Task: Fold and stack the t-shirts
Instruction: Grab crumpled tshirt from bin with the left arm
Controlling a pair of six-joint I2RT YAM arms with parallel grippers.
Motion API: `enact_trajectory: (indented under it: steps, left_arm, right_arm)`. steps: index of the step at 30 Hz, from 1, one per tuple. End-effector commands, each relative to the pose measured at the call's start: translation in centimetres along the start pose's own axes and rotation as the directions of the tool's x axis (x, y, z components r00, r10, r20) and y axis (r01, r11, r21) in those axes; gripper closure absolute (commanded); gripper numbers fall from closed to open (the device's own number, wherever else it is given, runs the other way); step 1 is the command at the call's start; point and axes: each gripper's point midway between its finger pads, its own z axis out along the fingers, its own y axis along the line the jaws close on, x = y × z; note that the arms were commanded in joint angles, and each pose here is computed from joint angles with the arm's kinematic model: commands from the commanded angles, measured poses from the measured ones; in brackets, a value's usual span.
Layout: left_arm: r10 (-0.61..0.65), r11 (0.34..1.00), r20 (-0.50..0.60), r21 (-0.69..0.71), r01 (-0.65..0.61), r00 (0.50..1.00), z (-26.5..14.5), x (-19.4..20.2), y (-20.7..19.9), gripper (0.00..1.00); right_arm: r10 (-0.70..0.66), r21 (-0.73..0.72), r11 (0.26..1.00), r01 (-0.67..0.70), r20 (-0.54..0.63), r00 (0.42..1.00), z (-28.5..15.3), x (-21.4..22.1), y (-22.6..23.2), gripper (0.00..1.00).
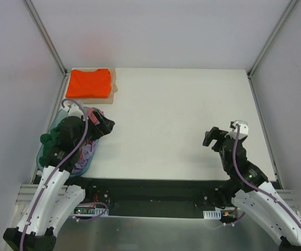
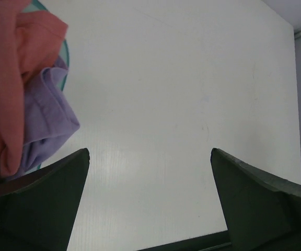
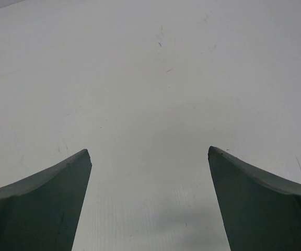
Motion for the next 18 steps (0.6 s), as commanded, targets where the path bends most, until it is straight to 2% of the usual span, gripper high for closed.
enact_trajectory:
  steps: [1, 4, 7, 14, 16, 18]
  left_arm:
    - [-0.136, 0.953, 0.083, -0.261, 0.153, 0.987, -2.6, -1.2, 3.6, 0.01]
    - [-0.196, 0.840, 0.131, -0.488, 0.236, 0.972, -4.7, 0.1, 8.0, 0.01]
    - [-0.193, 0.746, 0.142, -0.621, 0.240, 0.971, -6.3, 1.9, 11.3, 0.01]
    - [-0.222, 0.672, 0.131, -0.697, 0.248, 0.966, -5.7, 3.6, 13.2, 0.02]
    - [-0.228, 0.661, 0.117, -0.710, 0.242, 0.967, -5.2, 3.9, 13.4, 0.14]
    - [-0.220, 0.644, 0.114, -0.729, 0.232, 0.969, -4.8, 4.2, 14.0, 0.20]
  right_arm:
    - [-0.045, 0.005, 0.999, 0.045, -0.029, 0.999, -0.1, 0.7, -0.4, 0.04]
    - [-0.060, 0.003, 0.998, 0.060, -0.056, 0.997, -0.2, 1.1, -0.4, 0.04]
    - [-0.078, 0.019, 0.997, 0.079, -0.076, 0.994, -0.1, 1.5, -0.7, 0.04]
    - [-0.111, 0.040, 0.992, 0.116, -0.109, 0.988, 0.3, 2.1, -0.8, 0.04]
    - [-0.120, 0.048, 0.991, 0.127, -0.118, 0.986, 0.4, 2.3, -1.0, 0.04]
    - [-0.129, 0.052, 0.989, 0.136, -0.123, 0.984, 0.3, 2.3, -1.1, 0.04]
